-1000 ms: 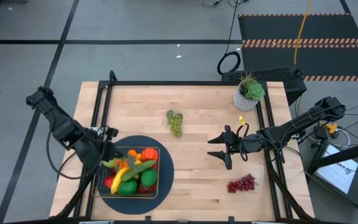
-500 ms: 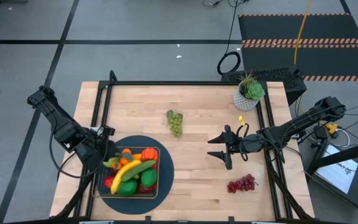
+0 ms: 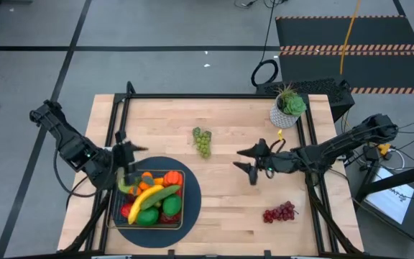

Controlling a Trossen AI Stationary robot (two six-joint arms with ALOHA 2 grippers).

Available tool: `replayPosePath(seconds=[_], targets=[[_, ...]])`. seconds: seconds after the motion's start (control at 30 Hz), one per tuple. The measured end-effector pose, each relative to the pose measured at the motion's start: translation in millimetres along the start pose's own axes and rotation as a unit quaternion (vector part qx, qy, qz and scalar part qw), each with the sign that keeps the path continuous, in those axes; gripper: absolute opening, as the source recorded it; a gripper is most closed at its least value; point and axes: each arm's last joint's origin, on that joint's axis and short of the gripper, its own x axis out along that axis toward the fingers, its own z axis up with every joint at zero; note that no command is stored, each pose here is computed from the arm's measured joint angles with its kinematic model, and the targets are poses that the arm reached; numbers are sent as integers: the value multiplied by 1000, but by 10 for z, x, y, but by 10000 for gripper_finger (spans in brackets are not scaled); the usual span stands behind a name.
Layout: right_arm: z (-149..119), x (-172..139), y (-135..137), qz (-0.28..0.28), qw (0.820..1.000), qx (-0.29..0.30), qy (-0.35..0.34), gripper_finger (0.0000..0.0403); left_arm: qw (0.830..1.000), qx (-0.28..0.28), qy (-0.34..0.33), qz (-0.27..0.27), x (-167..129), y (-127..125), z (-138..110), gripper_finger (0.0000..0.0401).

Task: Build produce basket
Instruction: Put the green grapes into the gold wire basket

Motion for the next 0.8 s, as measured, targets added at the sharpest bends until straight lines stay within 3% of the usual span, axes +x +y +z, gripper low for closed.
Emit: replayPosePath(seconds=[0.13,0.27,0.6,0.8], targets=[[144,333,-75,-31,999,7,28,233,997,-1,-36,75,111,7,-35,151],[356,800,-208,-45,994,-24,100,233,993,1,-25,115,232,48,-121,138],[1062,1780,-823,-31,975,13,220,233,995,-45,1,92,295,63,-160,122],[1074,2114,-1201,24,962,57,265,233,995,-50,-5,81,298,46,-135,122]])
